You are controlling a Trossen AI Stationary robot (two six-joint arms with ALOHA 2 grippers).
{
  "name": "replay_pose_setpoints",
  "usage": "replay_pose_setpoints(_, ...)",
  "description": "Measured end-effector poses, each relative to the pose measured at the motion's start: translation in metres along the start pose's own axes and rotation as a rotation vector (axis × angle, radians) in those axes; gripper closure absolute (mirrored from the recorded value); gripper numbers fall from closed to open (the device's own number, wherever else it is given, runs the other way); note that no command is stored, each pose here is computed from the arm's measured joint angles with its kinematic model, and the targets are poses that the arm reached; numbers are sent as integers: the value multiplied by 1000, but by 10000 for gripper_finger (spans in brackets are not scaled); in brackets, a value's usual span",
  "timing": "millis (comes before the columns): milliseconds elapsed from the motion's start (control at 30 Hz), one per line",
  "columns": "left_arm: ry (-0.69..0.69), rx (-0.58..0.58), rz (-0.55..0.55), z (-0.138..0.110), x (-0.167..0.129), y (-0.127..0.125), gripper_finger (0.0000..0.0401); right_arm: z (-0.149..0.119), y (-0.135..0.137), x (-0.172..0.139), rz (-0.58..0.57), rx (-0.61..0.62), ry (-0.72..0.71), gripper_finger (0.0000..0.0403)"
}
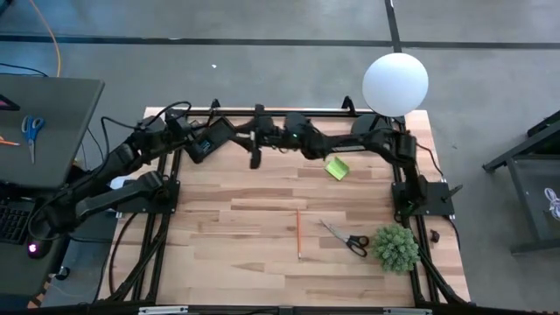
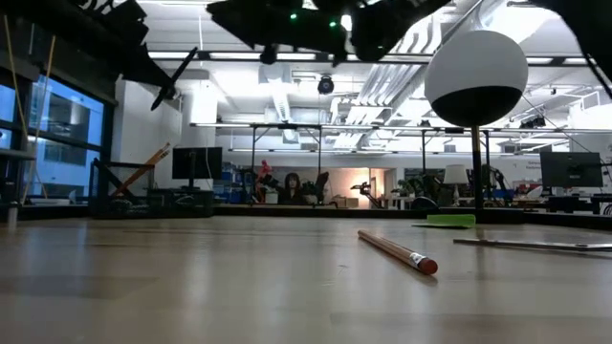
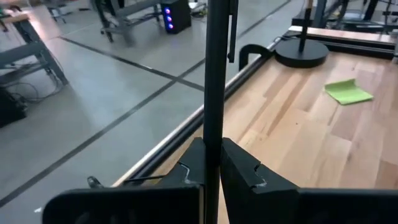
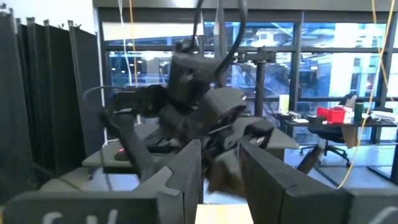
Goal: Pick and place office supplies into organizer
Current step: Put the black pen into the top left section of the desk organizer
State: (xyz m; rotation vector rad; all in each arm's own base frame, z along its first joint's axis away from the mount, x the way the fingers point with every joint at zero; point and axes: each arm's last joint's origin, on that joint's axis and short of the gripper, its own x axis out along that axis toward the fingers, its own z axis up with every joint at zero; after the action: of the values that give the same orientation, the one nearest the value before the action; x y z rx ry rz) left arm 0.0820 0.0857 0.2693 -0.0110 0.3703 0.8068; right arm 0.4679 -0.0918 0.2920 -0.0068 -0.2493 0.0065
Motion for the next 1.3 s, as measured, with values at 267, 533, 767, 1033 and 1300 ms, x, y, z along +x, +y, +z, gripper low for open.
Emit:
replay_pose_setpoints(267,2,-3,-18,0,1,-1,394,-7,-32,24,-104,-14,-21,301)
replay_pose_setpoints(533,-1,-9,-42,0,1,-1,394,-37,-54,45,-133,36,-18,249)
replay_pose_setpoints(767,6,-9,-43,-1,1,-1,394,-48,-60,56,-110,27,-60,214)
replay_pose_setpoints(1033,23,-8,-43,-2,1,-1,393,-47,-60,56,-106,-1,-58,290)
replay_pose_setpoints(1300,61,-20,-37,-6,1,-2,393,-50,-58,57,-51,-21,-18,373)
